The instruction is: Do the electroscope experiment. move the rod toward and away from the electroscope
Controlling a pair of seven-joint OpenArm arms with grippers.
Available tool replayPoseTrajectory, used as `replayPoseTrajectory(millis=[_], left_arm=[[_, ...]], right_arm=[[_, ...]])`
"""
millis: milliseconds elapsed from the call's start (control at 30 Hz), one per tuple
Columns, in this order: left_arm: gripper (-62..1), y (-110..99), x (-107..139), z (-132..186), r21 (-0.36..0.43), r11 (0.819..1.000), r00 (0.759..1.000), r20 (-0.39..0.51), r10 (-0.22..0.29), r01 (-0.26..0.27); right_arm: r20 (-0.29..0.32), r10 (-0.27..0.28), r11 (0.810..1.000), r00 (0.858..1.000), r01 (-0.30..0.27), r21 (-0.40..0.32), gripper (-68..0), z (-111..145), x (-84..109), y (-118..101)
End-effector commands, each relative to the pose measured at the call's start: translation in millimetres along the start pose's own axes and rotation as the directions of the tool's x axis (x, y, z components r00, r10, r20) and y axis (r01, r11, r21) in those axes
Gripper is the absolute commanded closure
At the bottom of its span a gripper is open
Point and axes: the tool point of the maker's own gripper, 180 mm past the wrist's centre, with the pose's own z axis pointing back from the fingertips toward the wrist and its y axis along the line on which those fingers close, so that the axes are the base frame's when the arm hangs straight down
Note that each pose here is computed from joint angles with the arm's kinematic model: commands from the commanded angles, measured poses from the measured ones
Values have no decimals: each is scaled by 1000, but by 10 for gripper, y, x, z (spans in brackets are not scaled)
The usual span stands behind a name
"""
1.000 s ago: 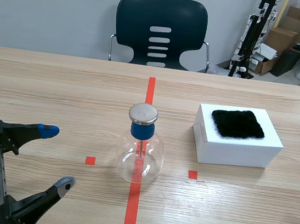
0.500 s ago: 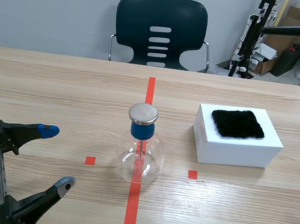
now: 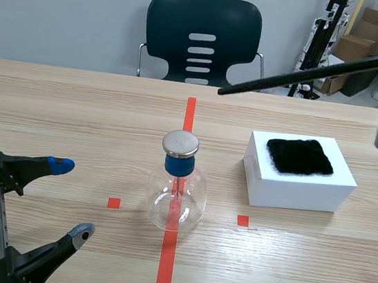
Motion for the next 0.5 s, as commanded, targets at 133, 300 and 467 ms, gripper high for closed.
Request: replayPoseTrajectory(millis=[133, 300, 467], left_arm=[[-623, 21, 66, -17, 3, 1000, 1000, 28, -2, 2], [-623, 21, 66, -17, 3, 1000, 1000, 28, -2, 2], [-623, 21, 66, -17, 3, 1000, 1000, 28, -2, 2]], right_arm=[[-22, 32, 999, 999, -33, -34, -4, -113, 64, -99], [-18, 22, 1000, 1000, -22, 19, -4, -169, 172, 2], [26, 40, 999, 999, -41, 35, -4, -206, 326, 31]])
